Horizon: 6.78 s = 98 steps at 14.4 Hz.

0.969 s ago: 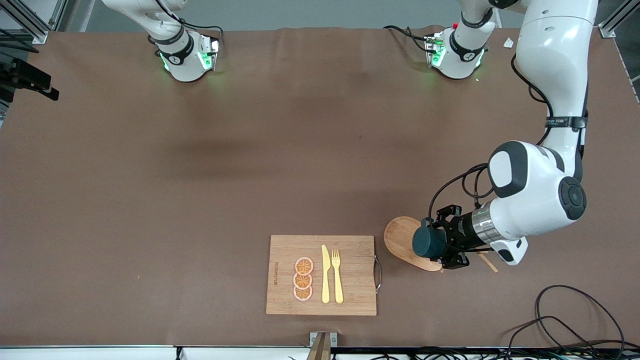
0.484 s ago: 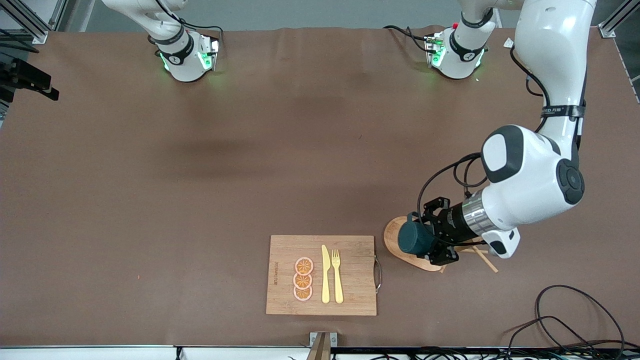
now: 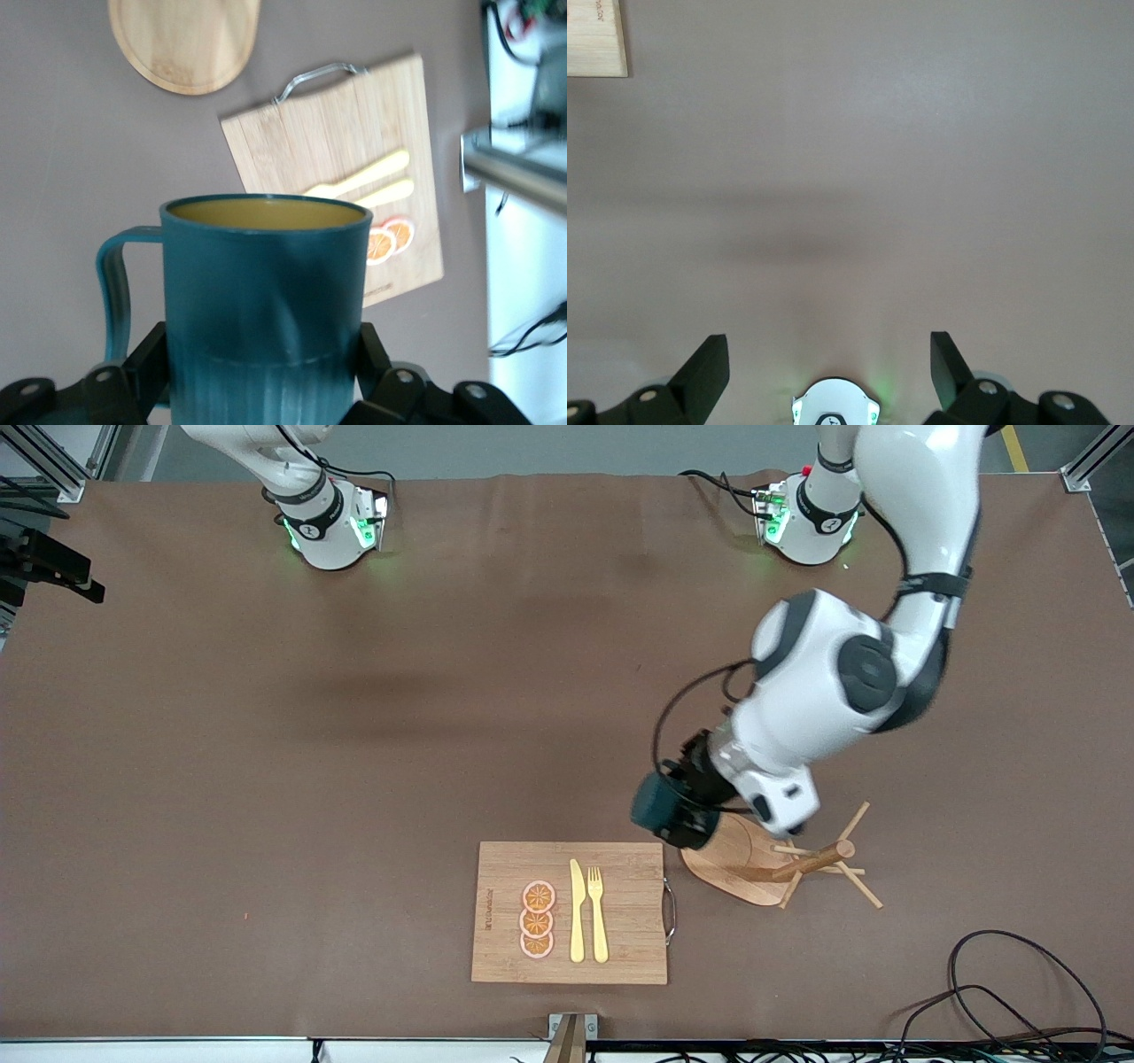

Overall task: Transfer cup from left to right arm and place
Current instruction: 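Lift the teal mug off the stand with the left gripper, then carry the mug to mid-table and lower it with the left gripper, then open the left gripper while the right gripper reaches the mug, then grasp the mug with the right gripper while the left gripper withdraws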

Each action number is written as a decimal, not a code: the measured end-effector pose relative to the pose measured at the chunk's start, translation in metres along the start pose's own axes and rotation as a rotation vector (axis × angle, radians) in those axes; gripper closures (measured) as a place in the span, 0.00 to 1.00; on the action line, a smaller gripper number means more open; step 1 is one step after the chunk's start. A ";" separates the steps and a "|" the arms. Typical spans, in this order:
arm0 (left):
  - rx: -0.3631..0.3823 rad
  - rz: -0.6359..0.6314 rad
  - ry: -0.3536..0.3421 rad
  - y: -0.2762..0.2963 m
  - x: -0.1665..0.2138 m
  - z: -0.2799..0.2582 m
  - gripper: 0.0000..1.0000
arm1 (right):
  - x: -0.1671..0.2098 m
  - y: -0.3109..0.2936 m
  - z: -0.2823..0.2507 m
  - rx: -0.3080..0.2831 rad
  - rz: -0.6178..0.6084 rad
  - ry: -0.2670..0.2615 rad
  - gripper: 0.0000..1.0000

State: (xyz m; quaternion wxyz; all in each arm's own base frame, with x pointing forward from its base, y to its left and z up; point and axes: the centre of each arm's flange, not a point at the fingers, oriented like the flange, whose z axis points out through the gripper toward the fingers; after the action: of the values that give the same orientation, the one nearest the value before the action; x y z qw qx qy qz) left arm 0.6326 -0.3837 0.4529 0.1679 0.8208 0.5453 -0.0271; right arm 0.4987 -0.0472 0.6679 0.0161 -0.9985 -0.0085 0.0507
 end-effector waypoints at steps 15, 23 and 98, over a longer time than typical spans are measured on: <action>-0.240 1.000 0.790 -0.141 -0.292 0.150 0.14 | 0.009 0.023 0.012 0.004 0.044 -0.022 0.00; -0.415 1.181 1.108 -0.234 -0.324 0.272 0.14 | 0.054 0.033 0.062 0.000 0.056 -0.068 0.00; 0.359 1.245 0.054 -0.140 0.225 -0.302 0.00 | -0.045 -0.418 0.437 -0.084 1.009 0.059 0.95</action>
State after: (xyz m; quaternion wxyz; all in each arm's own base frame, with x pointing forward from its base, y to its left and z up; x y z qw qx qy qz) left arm 0.5548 -0.0433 0.6512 -0.0016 0.9991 -0.0417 0.0053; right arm 0.4031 0.3837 0.2517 -0.0502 -0.8791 0.4734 0.0234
